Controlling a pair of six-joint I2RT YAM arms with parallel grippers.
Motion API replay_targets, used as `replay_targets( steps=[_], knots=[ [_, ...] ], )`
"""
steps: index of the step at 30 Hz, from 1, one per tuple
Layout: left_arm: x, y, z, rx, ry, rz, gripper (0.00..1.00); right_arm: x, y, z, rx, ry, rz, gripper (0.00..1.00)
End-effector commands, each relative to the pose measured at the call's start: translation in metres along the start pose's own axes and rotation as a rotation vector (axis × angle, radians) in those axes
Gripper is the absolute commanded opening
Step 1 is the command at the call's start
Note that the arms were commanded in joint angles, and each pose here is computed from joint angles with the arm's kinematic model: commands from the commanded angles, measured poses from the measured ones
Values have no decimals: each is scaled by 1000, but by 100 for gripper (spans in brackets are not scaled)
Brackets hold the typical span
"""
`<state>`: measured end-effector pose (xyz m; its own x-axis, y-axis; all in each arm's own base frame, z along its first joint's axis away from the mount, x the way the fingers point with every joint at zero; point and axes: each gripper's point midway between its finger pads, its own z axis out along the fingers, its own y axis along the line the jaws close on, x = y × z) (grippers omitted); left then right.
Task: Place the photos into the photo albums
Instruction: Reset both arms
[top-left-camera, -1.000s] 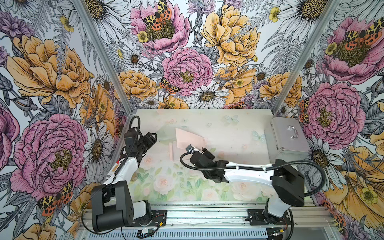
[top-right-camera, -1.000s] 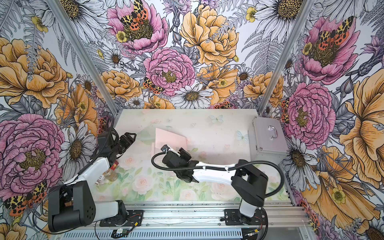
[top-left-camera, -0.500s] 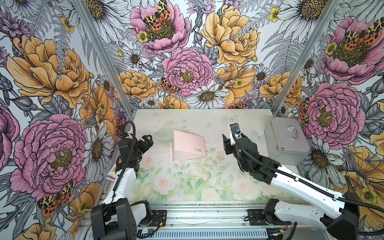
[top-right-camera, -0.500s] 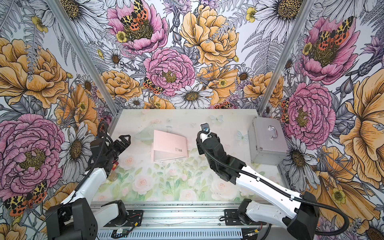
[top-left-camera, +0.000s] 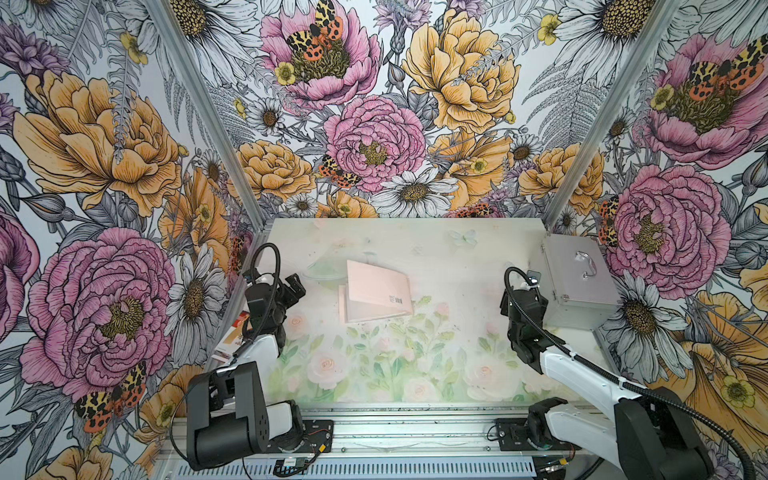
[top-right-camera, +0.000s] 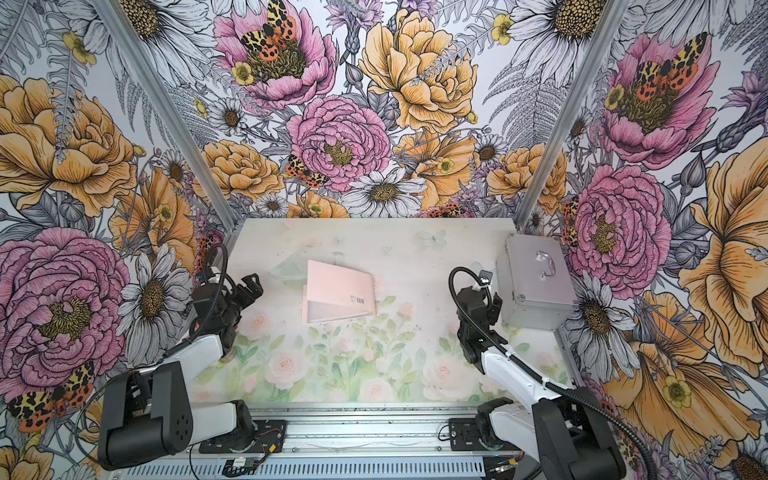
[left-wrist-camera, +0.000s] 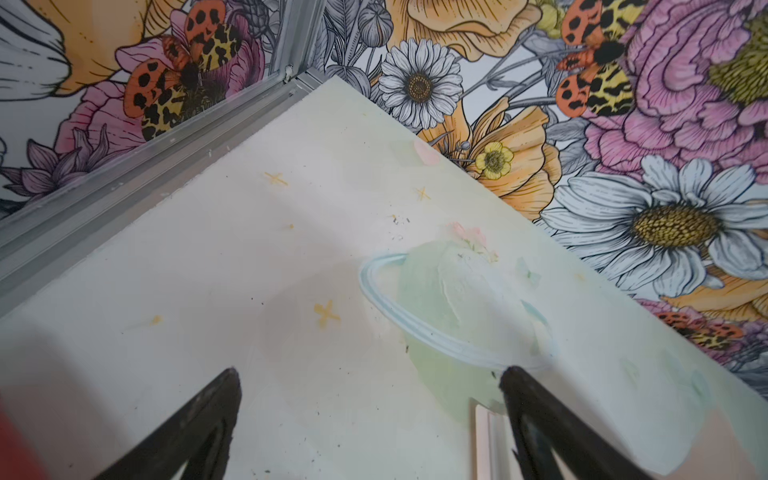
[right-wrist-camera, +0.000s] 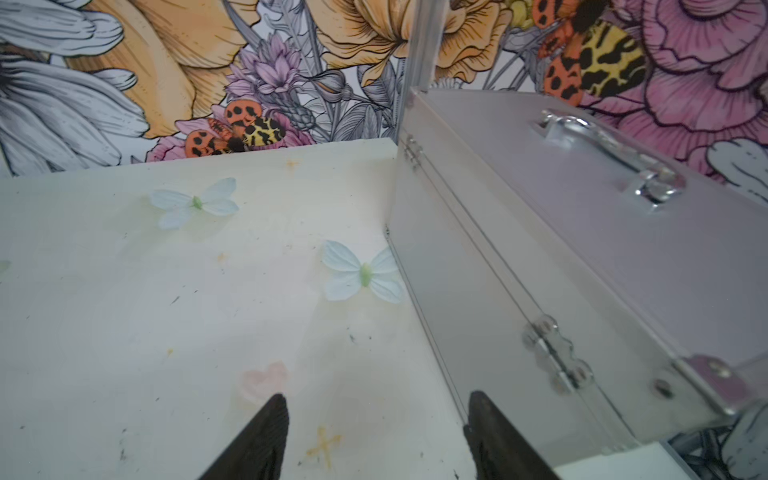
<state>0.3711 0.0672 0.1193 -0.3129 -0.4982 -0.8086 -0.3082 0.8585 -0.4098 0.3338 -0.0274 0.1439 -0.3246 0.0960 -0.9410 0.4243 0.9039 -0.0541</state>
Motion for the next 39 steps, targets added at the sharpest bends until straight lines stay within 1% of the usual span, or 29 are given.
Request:
replay_targets(
  steps=[1,2,4,6,7,11,17,20,22,23,25,26,27,28,29,30,32,33,39],
  knots=[
    [-23,-5,0,-16,-132,143,98,-45,2,4,-42,-144,143,69],
    [-22,-5,-2,-19,-157,159,99,-45,1,6,-46,-137,125,69],
    [-21,-8,-12,7,-250,206,99,-42,-1,7,-39,-115,70,69],
    [-17,-15,-20,46,-315,251,99,-34,-8,9,-29,-102,65,69],
    [-15,-18,-20,64,-328,266,99,-28,-11,11,-36,-97,68,69],
    [-4,-31,-10,146,-312,308,99,-8,-22,19,-33,-113,109,68],
    [4,-28,-3,138,-314,307,99,-16,-20,30,-33,-201,49,69],
    [5,-31,1,143,-293,318,99,-9,-14,40,-67,-225,43,69],
    [4,-34,4,148,-281,327,99,-4,2,41,-158,-194,1,69],
    [5,-35,6,150,-270,331,99,-1,8,45,-178,-188,-10,69],
    [7,-39,10,156,-247,346,99,4,20,49,-236,-205,-47,69],
    [8,-42,14,158,-228,357,99,10,21,51,-244,-147,-52,69],
    [9,-44,17,155,-208,368,99,8,22,56,-246,-130,-51,69],
    [11,-46,20,146,-194,382,99,8,20,63,-221,-122,-47,70],
    [12,-47,22,133,-184,394,99,10,17,67,-196,-75,-40,70],
    [13,-49,23,124,-181,411,99,5,17,69,-198,-95,-36,71],
    [15,-51,23,115,-174,426,99,8,14,68,-185,-84,-29,76],
    [15,-51,23,115,-176,425,99,6,14,68,-183,-97,-32,100],
    [15,-51,23,113,-175,426,99,6,14,68,-183,-93,-33,100]
  ],
)
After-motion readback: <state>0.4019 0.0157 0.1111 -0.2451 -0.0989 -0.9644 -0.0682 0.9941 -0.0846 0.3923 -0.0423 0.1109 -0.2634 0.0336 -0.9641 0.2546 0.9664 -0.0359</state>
